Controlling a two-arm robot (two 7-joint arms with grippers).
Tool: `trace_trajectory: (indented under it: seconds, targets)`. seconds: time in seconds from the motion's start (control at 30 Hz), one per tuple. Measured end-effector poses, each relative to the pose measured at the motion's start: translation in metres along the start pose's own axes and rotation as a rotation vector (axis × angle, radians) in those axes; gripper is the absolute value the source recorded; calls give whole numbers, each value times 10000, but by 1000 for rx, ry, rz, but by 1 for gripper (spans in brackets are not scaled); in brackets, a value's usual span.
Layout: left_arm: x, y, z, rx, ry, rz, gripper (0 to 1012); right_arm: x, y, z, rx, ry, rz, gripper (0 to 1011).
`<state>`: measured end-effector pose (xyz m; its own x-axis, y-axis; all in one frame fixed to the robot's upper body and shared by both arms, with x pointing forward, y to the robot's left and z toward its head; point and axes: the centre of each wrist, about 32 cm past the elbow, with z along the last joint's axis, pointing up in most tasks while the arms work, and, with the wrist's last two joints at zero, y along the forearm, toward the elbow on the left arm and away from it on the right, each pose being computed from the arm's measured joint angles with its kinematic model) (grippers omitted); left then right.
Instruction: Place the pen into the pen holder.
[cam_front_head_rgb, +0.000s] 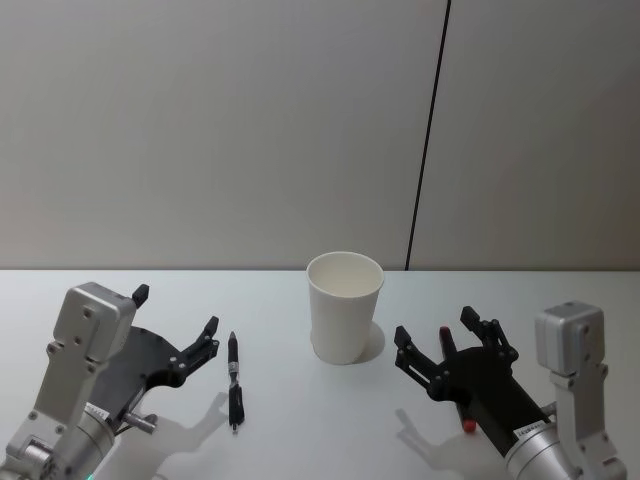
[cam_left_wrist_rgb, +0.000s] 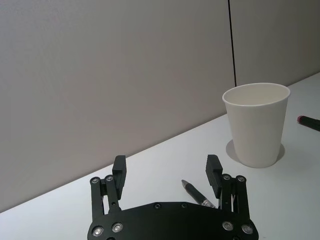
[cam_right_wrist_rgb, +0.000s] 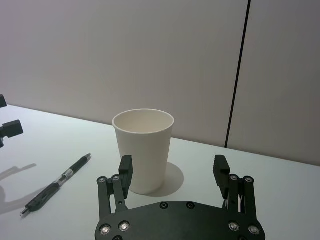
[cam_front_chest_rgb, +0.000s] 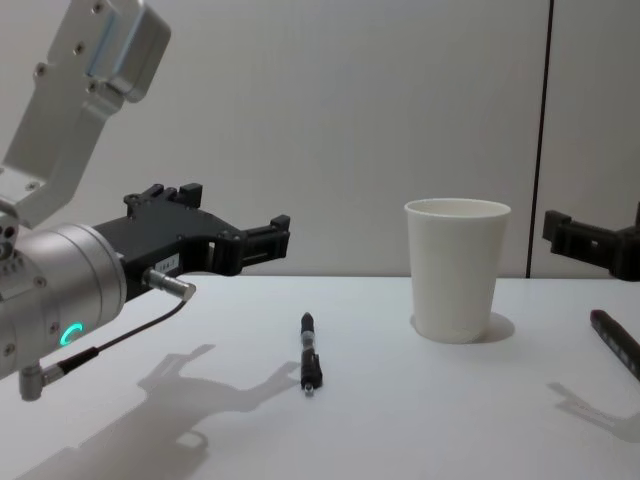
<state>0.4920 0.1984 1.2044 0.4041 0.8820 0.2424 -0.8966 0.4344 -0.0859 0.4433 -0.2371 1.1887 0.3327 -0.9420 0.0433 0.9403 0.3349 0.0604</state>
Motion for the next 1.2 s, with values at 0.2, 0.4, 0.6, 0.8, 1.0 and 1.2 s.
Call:
trace_trajectory:
  seconds: [0.2,0.4,0.6,0.8,1.0,1.2]
  targets:
    - [0,0,0,0,0,0,1001,0,0,0,0,0,0,1001]
    - [0,0,0,0,0,0,1002,0,0,0,0,0,0,1001]
    - [0,0,0,0,0,0,1002,0,0,0,0,0,0,1001]
    - [0,0,0,0,0,0,1001,0,0,0,0,0,0,1001]
    - [0,0,0,0,0,0,1002,0,0,0,0,0,0,1001]
    - [0,0,0,0,0,0,1001,0,0,0,0,0,0,1001]
